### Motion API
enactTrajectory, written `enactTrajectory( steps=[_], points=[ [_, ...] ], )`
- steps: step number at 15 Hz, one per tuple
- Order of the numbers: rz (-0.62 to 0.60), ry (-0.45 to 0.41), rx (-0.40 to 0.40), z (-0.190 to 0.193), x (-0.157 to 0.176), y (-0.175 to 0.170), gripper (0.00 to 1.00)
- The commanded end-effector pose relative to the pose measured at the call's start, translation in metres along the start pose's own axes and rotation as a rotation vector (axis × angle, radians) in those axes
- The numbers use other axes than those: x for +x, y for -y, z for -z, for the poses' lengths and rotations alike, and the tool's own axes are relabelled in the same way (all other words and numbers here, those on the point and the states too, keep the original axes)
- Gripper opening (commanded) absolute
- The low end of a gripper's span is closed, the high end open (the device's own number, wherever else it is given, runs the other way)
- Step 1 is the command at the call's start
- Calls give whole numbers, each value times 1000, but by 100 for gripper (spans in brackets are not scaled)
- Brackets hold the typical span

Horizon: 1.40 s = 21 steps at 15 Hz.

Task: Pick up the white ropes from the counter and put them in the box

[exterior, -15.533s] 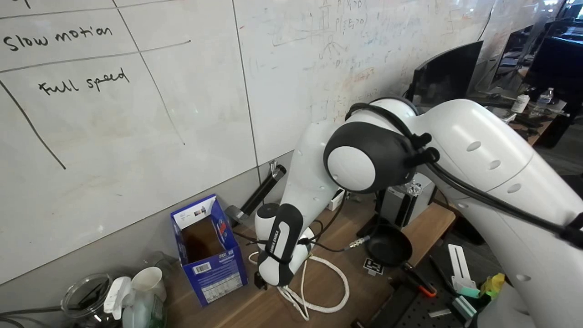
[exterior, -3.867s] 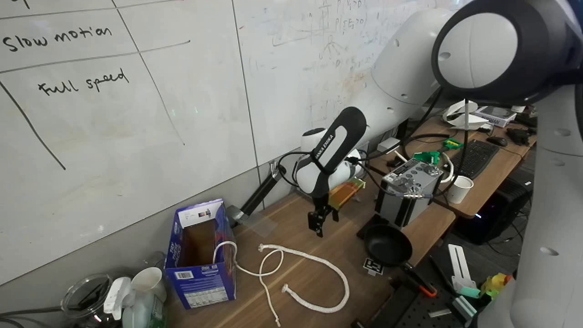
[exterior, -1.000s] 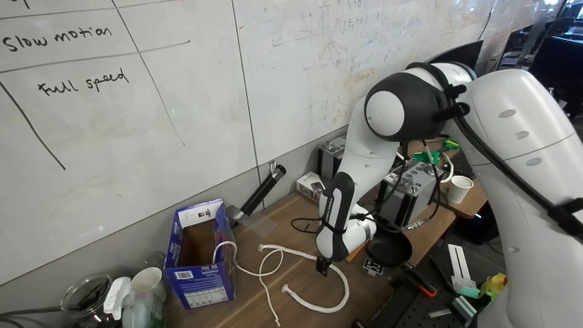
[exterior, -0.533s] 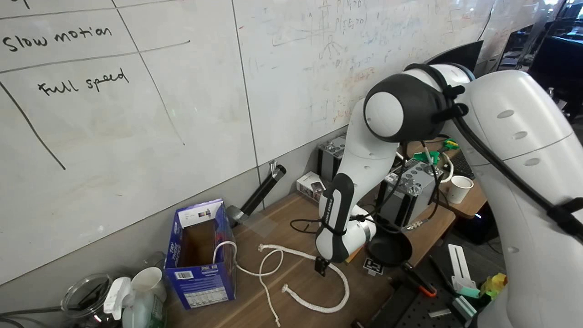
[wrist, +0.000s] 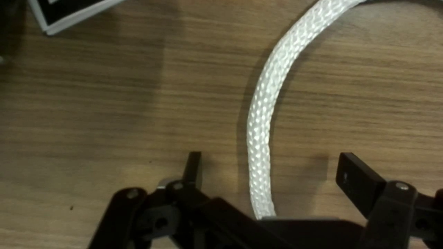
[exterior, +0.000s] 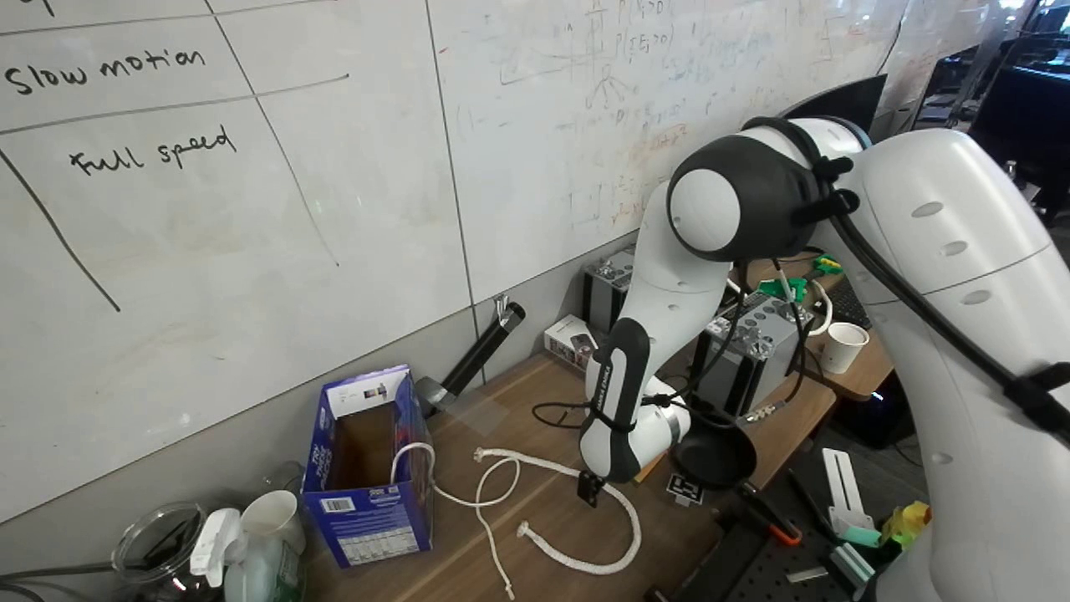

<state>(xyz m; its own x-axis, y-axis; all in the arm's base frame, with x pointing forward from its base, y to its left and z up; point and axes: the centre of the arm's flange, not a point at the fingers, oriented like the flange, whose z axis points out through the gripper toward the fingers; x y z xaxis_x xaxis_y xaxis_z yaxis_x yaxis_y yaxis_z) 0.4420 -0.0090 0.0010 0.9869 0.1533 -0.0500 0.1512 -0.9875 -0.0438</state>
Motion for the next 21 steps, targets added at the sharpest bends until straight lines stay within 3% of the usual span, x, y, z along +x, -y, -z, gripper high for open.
enactTrajectory(
  steps=[1, 3, 7, 11, 13, 17, 21],
  points=[
    [-4, -25, -3, 0, -5, 4, 75],
    [-2, -25, -4, -1, -6, 4, 70],
    [-3, -33, -7, 0, -5, 3, 37],
    [4, -38, -6, 2, -4, 7, 11],
    [6, -40, -8, 3, -3, 8, 6],
    [11, -32, -17, 8, 0, 15, 11],
    [49, -35, -22, 33, 17, 46, 11]
  ],
)
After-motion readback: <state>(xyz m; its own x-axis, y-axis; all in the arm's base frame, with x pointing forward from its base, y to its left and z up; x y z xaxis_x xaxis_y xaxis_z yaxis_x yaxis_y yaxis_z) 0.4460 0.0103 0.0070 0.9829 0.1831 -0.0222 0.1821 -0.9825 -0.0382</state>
